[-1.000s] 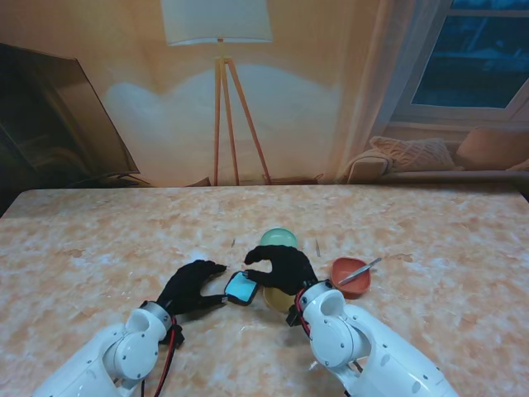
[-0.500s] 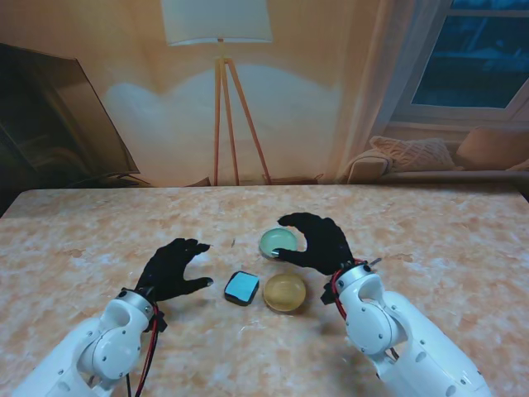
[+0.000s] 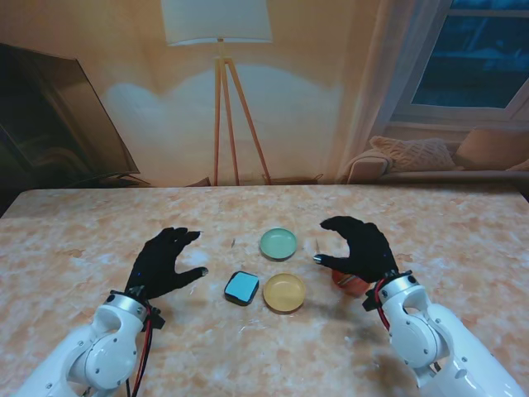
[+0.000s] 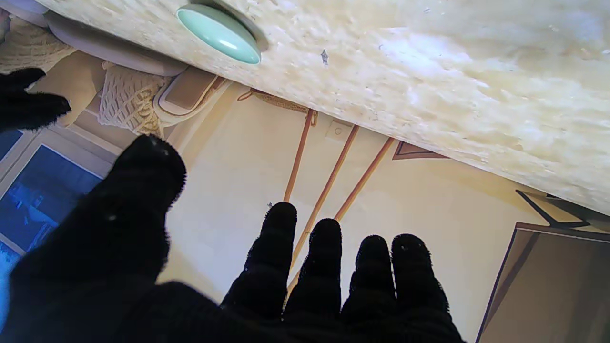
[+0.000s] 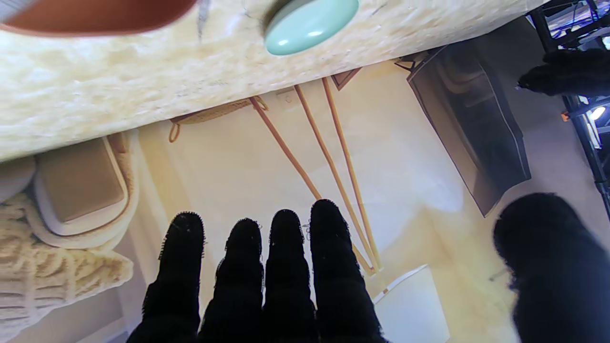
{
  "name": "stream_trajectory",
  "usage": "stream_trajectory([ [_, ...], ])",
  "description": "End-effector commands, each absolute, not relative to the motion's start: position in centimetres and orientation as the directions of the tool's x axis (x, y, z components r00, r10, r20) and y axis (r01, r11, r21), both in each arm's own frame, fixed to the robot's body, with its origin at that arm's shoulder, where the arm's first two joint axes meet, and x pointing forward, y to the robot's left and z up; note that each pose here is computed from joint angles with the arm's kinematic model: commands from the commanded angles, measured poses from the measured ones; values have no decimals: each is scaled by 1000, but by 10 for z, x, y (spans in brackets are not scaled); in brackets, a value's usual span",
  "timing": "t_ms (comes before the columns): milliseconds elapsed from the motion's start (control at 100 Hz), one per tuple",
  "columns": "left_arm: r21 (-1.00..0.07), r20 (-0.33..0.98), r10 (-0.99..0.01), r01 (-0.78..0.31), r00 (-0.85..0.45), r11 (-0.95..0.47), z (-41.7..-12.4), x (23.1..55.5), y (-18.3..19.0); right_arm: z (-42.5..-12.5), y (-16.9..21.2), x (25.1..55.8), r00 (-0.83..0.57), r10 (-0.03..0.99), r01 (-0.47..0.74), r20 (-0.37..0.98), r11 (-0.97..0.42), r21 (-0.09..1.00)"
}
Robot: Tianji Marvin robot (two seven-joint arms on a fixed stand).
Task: Refill the pill box with tweezers
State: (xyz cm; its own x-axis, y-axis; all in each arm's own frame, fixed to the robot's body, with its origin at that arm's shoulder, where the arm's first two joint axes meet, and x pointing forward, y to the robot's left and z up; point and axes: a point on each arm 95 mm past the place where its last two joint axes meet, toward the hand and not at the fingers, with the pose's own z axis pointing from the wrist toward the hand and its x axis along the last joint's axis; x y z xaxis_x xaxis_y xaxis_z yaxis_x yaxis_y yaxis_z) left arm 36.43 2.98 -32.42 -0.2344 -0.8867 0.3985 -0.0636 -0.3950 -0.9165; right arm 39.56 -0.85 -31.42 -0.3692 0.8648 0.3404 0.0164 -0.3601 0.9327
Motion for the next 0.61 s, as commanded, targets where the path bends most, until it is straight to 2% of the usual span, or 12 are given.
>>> stream_trajectory([
  [0,-921,390,-888,-81,-243,-382,-327,361,25,-332,-15,387,-350,872,56,342,-345,937],
  [600,-916,401,-882,-126,-247,-381,-336,363,22,-338,-22,386,-335,878,54,342,-344,937],
])
